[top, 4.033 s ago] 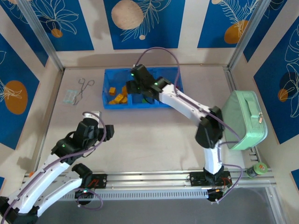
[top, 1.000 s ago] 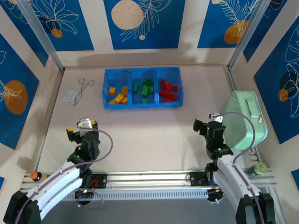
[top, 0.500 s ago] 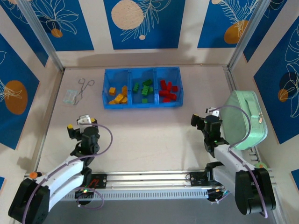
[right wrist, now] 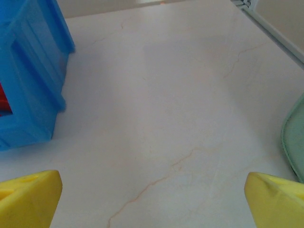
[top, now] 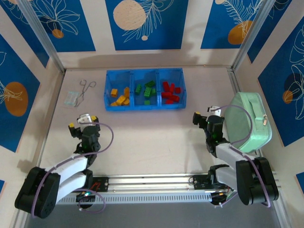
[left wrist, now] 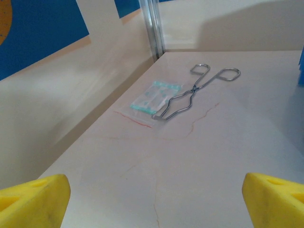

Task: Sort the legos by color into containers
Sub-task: Reset both arms

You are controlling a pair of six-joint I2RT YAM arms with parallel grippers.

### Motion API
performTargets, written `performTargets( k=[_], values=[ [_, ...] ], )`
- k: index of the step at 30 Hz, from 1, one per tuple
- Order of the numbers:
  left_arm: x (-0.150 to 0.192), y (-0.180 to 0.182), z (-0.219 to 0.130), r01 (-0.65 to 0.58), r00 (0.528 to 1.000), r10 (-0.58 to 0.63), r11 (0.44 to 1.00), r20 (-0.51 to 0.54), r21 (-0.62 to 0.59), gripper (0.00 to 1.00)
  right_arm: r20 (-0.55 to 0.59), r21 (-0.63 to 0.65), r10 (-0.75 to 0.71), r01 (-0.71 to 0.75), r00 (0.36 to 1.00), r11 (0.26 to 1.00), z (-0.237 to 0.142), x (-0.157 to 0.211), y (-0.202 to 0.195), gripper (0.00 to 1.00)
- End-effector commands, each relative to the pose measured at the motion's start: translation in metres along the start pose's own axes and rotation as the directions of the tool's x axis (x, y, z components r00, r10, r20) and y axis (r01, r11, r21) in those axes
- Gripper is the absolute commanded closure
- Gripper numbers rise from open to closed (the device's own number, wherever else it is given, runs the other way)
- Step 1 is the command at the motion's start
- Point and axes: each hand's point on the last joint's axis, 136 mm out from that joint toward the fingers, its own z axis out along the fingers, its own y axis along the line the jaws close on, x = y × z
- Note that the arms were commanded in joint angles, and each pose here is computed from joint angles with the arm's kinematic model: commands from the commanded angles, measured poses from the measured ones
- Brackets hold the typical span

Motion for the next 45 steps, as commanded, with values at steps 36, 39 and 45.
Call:
performTargets(
  k=[36, 39, 45],
  values=[
    [-0.014, -0.061, 0.028, -0.052, 0.988, 0.018, 0.974, 0.154, 0.219, 0.07, 0.216, -0.019, 0.109, -0.108, 0.970, 0.994, 0.008, -0.035, -0.019, 0.01],
    [-0.013, -0.075, 0.025, -0.100, 0.984, 0.055, 0.956, 0.169, 0.275, 0.08, 0.286, -0.051, 0.089, -0.078, 0.954, 0.996, 0.012, -0.031, -0.014, 0.01],
    [-0.013, -0.078, 0.021, -0.121, 0.982, 0.071, 0.950, 0.177, 0.287, 0.04, 0.305, -0.086, -0.004, 0.032, 0.952, 0.996, 0.007, -0.028, 0.009, 0.01]
  ],
)
